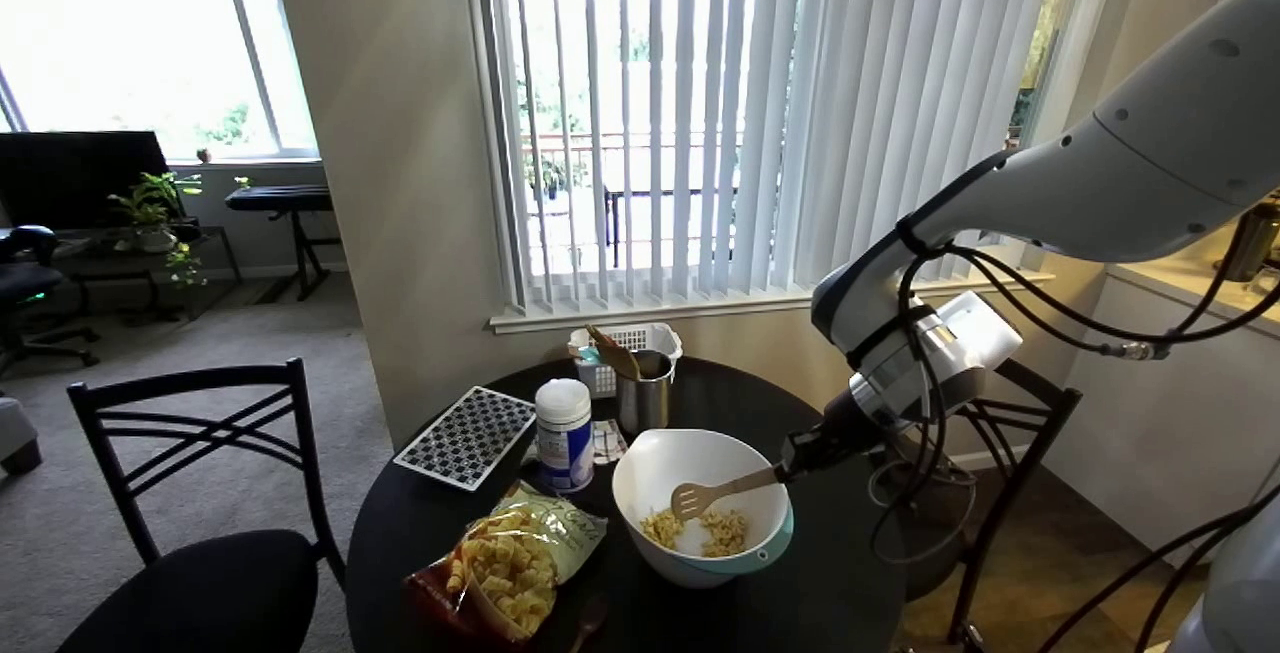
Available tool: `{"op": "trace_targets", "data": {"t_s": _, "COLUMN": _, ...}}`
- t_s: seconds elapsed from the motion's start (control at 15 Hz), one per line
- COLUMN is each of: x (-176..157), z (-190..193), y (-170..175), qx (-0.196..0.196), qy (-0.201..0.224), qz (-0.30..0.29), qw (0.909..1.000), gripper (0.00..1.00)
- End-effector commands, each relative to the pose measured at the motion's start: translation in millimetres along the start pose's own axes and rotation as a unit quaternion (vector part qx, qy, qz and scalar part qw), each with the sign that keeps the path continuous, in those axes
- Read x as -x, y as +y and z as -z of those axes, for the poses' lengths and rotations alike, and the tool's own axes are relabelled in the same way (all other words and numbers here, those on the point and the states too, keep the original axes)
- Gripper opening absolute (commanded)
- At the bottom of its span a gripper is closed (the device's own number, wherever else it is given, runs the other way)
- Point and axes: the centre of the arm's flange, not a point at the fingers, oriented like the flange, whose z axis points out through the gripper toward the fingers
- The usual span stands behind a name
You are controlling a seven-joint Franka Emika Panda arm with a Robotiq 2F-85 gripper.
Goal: Mix the substance in the white bowl with the wooden spoon in the white bowl
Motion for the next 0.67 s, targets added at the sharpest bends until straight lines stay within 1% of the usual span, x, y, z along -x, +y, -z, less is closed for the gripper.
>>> {"op": "trace_targets", "data": {"t_s": 0.0, "x": 0.0, "z": 0.0, "y": 0.2, "qx": 0.000, "qy": 0.000, "qz": 0.000, "qw": 1.0000, "gripper": 0.11}}
{"op": "trace_targets", "data": {"t_s": 0.47, "x": -0.1, "z": 0.1, "y": 0.3, "qx": 0.000, "qy": 0.000, "qz": -0.001, "qw": 1.0000, "gripper": 0.11}}
{"op": "trace_targets", "data": {"t_s": 0.53, "x": -0.1, "z": 0.1, "y": 0.3, "qx": 0.000, "qy": 0.000, "qz": -0.001, "qw": 1.0000, "gripper": 0.03}}
{"op": "trace_targets", "data": {"t_s": 0.6, "x": 4.4, "z": -3.9, "y": -4.3, "qx": 0.014, "qy": -0.018, "qz": -0.002, "qw": 0.9997, "gripper": 0.03}}
